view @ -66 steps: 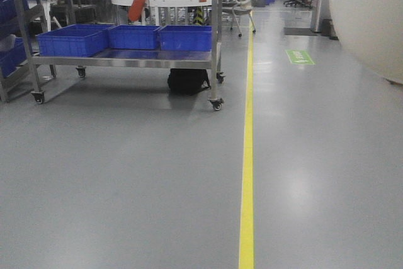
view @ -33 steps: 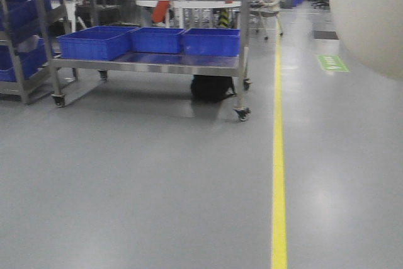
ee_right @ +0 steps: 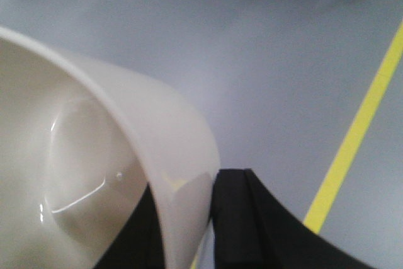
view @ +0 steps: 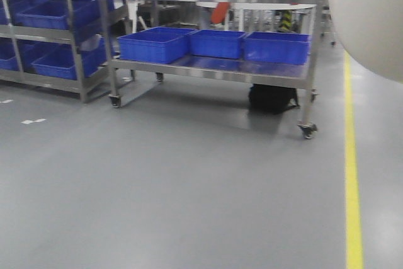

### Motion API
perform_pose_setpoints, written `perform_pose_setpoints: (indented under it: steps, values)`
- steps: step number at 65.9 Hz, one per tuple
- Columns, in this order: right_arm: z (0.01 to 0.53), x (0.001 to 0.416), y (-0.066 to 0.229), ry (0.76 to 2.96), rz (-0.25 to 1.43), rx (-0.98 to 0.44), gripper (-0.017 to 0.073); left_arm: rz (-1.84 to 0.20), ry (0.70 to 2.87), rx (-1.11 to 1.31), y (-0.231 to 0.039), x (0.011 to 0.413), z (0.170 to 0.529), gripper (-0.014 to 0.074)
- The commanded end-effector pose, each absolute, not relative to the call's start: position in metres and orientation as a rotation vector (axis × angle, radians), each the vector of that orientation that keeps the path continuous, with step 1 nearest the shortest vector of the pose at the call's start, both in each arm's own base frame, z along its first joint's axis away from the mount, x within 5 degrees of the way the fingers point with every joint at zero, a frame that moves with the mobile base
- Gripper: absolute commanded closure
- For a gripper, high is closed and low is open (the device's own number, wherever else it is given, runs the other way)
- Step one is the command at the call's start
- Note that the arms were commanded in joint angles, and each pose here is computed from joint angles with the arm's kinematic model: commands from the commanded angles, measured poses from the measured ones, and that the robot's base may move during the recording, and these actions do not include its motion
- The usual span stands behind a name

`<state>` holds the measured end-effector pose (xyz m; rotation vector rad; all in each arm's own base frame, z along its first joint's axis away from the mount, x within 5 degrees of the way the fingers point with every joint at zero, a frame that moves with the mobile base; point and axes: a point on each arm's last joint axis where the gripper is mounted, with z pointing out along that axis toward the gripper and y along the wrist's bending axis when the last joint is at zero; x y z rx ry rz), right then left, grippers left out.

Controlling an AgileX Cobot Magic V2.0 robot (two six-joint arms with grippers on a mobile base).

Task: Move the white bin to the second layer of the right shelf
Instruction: 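Drive along the yellow floor line past the blue-bin carts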

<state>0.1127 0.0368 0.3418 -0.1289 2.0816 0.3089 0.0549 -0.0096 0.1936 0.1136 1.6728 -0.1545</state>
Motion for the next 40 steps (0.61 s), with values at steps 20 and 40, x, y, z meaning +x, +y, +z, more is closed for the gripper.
perform_pose_setpoints:
  steps: [20,40]
  values:
    - [0.3591,0.1151,0.0369,1.963,0.324,-0.123,0.0507,-0.171,1.596,0.103,-0.0099,0.0554,0.1934,0.0509]
    - [0.3591,0.1151,0.0369,1.963,0.324,-0.123,0.0507,-0.171,1.596,0.103,-0.0099,0.0554,0.1934,0.0509]
